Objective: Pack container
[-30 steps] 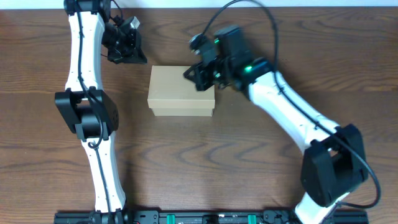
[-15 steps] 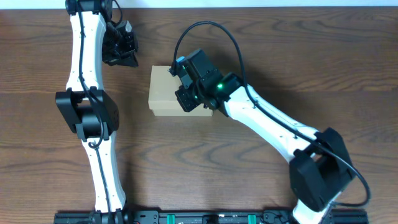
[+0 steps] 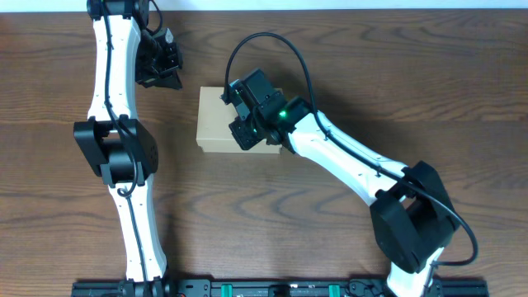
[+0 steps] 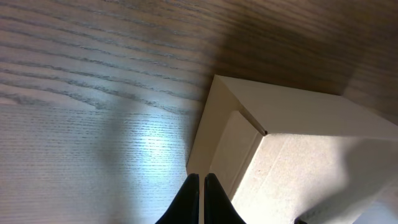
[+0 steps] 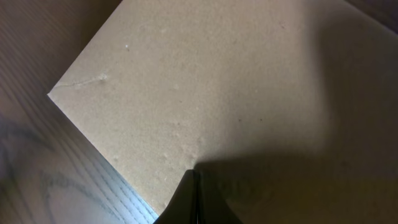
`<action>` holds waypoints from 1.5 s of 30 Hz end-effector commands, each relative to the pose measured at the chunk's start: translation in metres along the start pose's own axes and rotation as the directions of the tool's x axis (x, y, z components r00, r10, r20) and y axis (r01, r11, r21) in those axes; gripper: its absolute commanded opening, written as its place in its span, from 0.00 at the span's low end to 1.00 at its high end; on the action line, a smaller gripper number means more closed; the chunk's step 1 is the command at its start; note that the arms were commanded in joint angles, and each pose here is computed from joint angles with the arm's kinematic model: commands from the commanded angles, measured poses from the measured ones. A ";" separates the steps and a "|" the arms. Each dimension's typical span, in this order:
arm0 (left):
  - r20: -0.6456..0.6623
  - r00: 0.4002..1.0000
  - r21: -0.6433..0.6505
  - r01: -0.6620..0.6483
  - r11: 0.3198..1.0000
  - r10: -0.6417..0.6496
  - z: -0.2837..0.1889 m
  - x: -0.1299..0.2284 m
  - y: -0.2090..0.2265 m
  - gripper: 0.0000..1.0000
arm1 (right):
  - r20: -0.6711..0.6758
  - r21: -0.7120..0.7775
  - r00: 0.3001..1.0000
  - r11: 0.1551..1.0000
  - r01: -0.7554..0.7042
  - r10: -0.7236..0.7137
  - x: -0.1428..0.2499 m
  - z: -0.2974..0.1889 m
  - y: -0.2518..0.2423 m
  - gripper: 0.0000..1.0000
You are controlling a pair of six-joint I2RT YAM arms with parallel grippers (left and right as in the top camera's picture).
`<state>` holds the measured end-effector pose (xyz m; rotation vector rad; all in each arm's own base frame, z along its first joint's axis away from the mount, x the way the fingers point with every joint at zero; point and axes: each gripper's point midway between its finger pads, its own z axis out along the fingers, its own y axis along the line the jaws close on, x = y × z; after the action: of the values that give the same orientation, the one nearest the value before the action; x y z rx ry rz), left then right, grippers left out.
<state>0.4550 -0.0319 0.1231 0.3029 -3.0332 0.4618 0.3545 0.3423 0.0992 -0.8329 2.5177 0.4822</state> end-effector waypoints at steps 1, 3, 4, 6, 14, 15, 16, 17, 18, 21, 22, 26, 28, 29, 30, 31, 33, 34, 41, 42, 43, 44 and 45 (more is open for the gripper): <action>0.003 1.000 -0.034 0.013 0.999 -0.013 -0.026 0.017 0.001 0.05 | -0.012 0.007 0.999 0.999 0.044 -0.044 0.006 0.004 0.003 0.01; 0.023 1.000 -0.054 0.008 0.999 -0.007 -0.033 0.018 0.003 0.05 | 0.034 0.005 0.997 0.997 0.074 -0.074 -0.006 -0.011 0.006 0.01; 0.036 0.999 -0.061 0.003 0.998 -0.001 -0.038 0.019 0.003 0.05 | 0.069 0.006 0.993 0.996 0.092 -0.092 -0.015 -0.023 0.007 0.01; 0.063 0.998 -0.073 -0.003 0.997 0.007 -0.049 0.020 0.003 0.05 | 0.120 0.008 0.988 0.995 0.097 -0.097 -0.026 -0.041 0.009 0.11; 0.173 0.984 -0.057 -0.033 0.998 0.043 -0.094 0.034 -0.010 0.96 | 0.252 0.027 0.967 0.999 0.035 -0.041 -0.050 -0.106 0.008 0.99; 0.184 0.982 -0.053 -0.036 0.998 0.045 -0.099 0.036 -0.011 0.96 | 0.264 0.028 0.964 0.999 0.030 -0.036 -0.052 -0.115 0.007 0.99; 0.198 0.979 -0.041 -0.039 0.998 0.046 -0.105 0.039 -0.014 0.96 | 0.275 0.030 0.961 0.999 0.030 -0.037 -0.052 -0.123 0.007 0.99; 0.213 0.976 -0.021 -0.048 0.999 0.052 -0.112 0.042 -0.019 0.96 | 0.284 0.037 0.958 0.999 0.039 -0.048 -0.052 -0.134 0.005 0.99; 0.229 0.972 -0.014 -0.054 0.998 0.056 -0.119 0.045 -0.022 0.96 | 0.289 0.044 0.955 0.998 0.053 -0.063 -0.051 -0.143 0.004 0.99; 0.284 0.954 -0.019 -0.099 0.995 0.100 -0.141 0.056 -0.027 0.95 | 0.274 0.074 0.957 0.994 0.076 -0.094 -0.036 -0.174 -0.004 0.99; 0.306 0.945 -0.022 -0.119 0.993 0.119 -0.150 0.061 -0.029 0.95 | 0.265 0.085 0.959 0.993 0.079 -0.100 -0.028 -0.185 -0.009 0.99; 0.372 0.915 -0.027 -0.158 0.987 0.156 -0.180 0.087 -0.036 0.95 | 0.286 0.129 0.953 0.989 0.066 -0.101 0.004 -0.229 -0.026 0.99; 0.379 0.911 -0.031 -0.167 0.986 0.166 -0.186 0.102 -0.035 0.95 | 0.324 0.149 0.941 0.987 0.053 -0.099 0.020 -0.247 -0.032 0.99; 0.376 0.910 -0.036 -0.172 0.984 0.173 -0.188 0.112 -0.034 0.95 | 0.343 0.157 0.934 0.987 0.046 -0.098 0.029 -0.255 -0.034 0.99; 0.369 0.912 -0.038 -0.177 0.984 0.178 -0.189 0.122 -0.033 0.95 | 0.365 0.165 0.926 0.986 0.036 -0.095 0.040 -0.263 -0.036 0.99; 0.359 0.916 -0.040 -0.177 0.983 0.179 -0.188 0.132 -0.031 0.95 | 0.392 0.174 0.915 0.984 0.027 -0.095 0.053 -0.272 -0.037 0.99; 0.347 0.921 -0.039 -0.173 0.984 0.176 -0.185 0.149 -0.027 0.95 | 0.426 0.183 0.899 0.983 0.022 -0.099 0.071 -0.282 -0.037 0.99; 0.346 0.922 -0.037 -0.173 0.984 0.175 -0.183 0.159 -0.026 0.95 | 0.446 0.188 0.889 0.982 0.023 -0.106 0.082 -0.287 -0.036 0.99; 0.435 0.885 -0.026 -0.170 0.985 0.165 -0.172 0.225 -0.012 0.95 | 0.560 0.201 0.817 0.979 0.031 -0.140 0.129 -0.314 -0.026 0.99; 0.450 0.878 -0.024 -0.170 0.985 0.162 -0.170 0.236 -0.010 0.95 | 0.569 0.202 0.810 0.979 0.031 -0.143 0.132 -0.316 -0.025 0.99; 0.466 0.870 -0.024 -0.173 0.985 0.164 -0.167 0.246 -0.008 0.95 | 0.577 0.202 0.804 0.979 0.032 -0.146 0.134 -0.317 -0.024 0.99; 0.482 0.862 -0.023 -0.169 0.985 0.159 -0.165 0.257 -0.005 0.95 | 0.581 0.203 0.800 0.979 0.032 -0.147 0.135 -0.318 -0.024 0.99; 0.497 0.853 -0.022 -0.173 0.985 0.161 -0.162 0.266 -0.003 0.95 | 0.582 0.203 0.799 0.979 0.032 -0.147 0.137 -0.319 -0.024 0.99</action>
<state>0.2239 -0.0339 0.3014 0.1503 -3.5419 0.4789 0.1777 0.1184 0.2981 -0.5950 1.8941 0.4064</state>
